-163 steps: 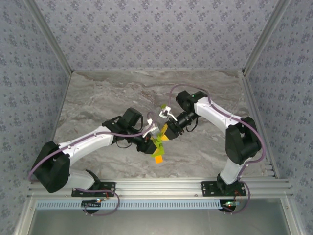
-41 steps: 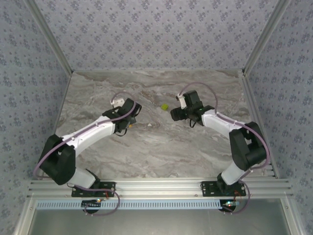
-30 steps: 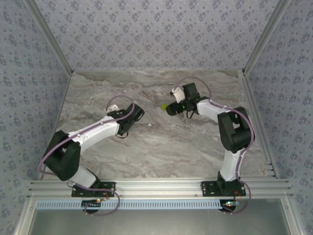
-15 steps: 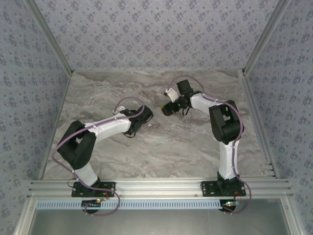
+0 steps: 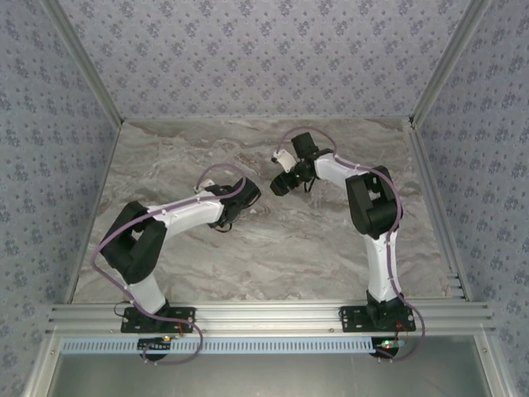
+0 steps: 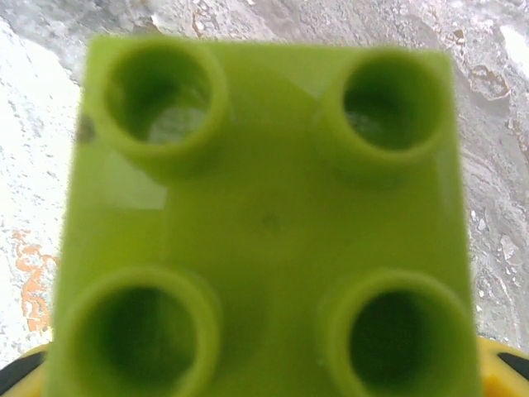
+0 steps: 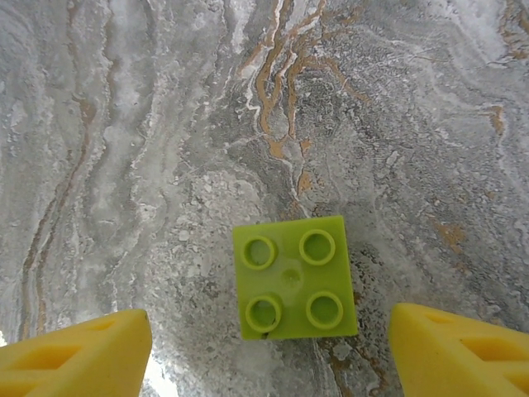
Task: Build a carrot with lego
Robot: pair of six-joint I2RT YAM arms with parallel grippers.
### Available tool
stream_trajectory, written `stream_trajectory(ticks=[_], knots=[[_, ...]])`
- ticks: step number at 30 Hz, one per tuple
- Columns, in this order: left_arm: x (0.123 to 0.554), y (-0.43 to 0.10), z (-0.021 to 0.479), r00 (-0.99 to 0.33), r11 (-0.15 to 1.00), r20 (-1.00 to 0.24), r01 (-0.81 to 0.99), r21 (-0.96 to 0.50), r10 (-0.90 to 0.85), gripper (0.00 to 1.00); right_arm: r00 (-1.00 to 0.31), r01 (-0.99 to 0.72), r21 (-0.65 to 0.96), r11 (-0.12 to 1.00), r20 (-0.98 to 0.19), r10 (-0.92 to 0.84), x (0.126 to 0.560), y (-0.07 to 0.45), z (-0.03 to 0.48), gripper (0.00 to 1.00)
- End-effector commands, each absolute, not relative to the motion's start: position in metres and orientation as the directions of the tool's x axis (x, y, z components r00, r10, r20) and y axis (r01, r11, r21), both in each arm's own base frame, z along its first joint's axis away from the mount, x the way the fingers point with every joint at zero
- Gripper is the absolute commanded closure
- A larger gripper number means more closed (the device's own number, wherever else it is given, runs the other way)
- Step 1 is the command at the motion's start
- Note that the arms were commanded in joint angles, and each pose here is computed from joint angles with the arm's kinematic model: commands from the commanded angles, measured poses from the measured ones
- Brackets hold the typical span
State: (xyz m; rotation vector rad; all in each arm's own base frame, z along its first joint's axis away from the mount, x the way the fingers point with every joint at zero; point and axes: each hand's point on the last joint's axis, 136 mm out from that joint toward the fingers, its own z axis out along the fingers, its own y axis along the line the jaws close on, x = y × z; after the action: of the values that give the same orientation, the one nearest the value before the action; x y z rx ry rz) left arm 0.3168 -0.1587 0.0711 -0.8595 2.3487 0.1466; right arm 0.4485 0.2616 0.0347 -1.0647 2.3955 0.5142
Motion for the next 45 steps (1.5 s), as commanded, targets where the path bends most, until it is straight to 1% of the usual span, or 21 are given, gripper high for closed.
stream_trajectory(ticks=[1, 5, 16, 27, 34, 45], knots=[[0.32, -0.173, 0.073, -0.613, 0.8, -0.576, -0.587, -0.127, -0.541, 0.47, -0.591, -0.772, 0.138, 0.621, -0.516, -0.62, 0.449, 0.262, 0.029, 0.24], [0.321, -0.178, 0.074, -0.622, 0.808, -0.571, -0.574, -0.135, -0.537, 0.47, -0.592, -0.773, 0.137, 0.619, -0.505, -0.628, 0.453, 0.263, 0.025, 0.25], [0.311, -0.206, 0.068, -0.688, 0.839, -0.503, -0.52, -0.161, -0.523, 0.47, -0.591, -0.779, 0.146, 0.61, -0.498, -0.635, 0.452, 0.265, 0.024, 0.25], [0.304, -0.223, 0.073, -0.715, 0.864, -0.498, -0.472, -0.173, -0.491, 0.47, -0.585, -0.785, 0.142, 0.603, -0.489, -0.647, 0.457, 0.271, 0.024, 0.25], [0.305, -0.233, 0.078, -0.725, 0.876, -0.497, -0.442, -0.194, -0.476, 0.46, -0.59, -0.782, 0.14, 0.608, -0.483, -0.647, 0.46, 0.271, 0.022, 0.25], [0.315, -0.268, 0.071, -0.761, 0.896, -0.473, -0.366, -0.25, -0.443, 0.45, -0.603, -0.775, 0.148, 0.615, -0.467, -0.647, 0.465, 0.271, 0.019, 0.25]])
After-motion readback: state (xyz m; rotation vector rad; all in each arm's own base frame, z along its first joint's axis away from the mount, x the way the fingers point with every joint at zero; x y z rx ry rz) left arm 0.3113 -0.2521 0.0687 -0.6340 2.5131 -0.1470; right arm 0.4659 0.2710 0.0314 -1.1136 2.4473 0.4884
